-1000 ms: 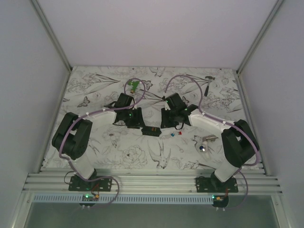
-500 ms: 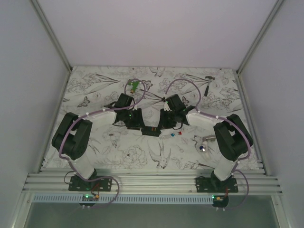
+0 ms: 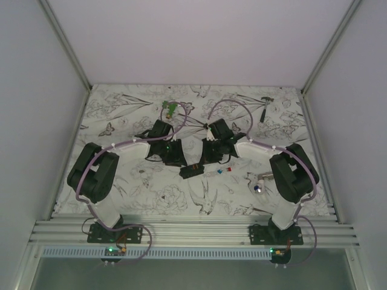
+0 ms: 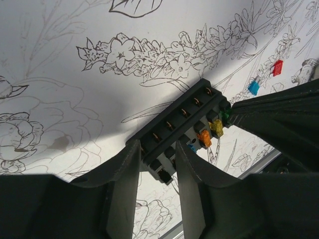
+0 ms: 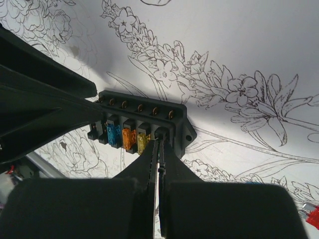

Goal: Snap on the fuse box
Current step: Install the fuse at the fuse box base.

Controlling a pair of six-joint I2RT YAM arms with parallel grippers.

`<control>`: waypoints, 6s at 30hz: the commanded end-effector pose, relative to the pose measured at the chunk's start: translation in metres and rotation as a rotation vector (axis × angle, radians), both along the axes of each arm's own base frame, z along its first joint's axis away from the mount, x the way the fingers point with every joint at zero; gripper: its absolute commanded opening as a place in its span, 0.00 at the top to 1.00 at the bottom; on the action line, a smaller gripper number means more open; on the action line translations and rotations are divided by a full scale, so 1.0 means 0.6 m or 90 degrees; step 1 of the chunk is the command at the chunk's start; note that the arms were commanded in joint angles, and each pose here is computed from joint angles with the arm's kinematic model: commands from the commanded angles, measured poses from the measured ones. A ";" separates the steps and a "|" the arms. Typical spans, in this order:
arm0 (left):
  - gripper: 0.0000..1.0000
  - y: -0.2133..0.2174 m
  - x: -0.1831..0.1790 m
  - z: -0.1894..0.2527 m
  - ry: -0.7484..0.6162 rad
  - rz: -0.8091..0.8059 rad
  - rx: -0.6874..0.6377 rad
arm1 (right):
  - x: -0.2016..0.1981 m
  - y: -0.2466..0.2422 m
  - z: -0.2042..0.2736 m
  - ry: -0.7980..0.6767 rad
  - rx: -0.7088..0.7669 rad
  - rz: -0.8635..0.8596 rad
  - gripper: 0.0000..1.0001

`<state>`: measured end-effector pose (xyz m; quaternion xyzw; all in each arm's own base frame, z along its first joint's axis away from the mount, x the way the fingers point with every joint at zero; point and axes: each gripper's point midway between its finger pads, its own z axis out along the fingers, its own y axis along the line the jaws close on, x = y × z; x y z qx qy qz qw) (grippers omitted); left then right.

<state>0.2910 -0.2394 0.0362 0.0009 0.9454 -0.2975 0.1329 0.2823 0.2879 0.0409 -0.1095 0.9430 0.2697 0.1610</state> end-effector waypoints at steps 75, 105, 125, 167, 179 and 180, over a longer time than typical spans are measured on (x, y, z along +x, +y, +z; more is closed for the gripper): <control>0.60 -0.037 -0.021 0.005 0.050 -0.013 -0.020 | 0.009 0.037 0.004 0.049 0.211 -0.170 0.75; 0.62 -0.023 -0.005 0.014 0.032 0.030 -0.018 | -0.005 0.046 0.012 0.050 0.243 -0.139 0.66; 0.66 -0.032 -0.007 -0.003 0.046 0.026 -0.015 | -0.005 0.055 -0.013 0.076 0.247 -0.144 0.73; 0.81 -0.013 -0.056 -0.087 0.118 0.031 0.051 | -0.206 -0.103 -0.198 0.185 -0.228 0.031 0.99; 0.83 -0.008 -0.062 -0.094 0.122 0.031 0.060 | -0.240 -0.140 -0.206 0.188 -0.303 0.060 0.98; 0.83 -0.007 -0.060 -0.091 0.116 0.031 0.061 | -0.228 -0.129 -0.197 0.173 -0.292 0.055 0.98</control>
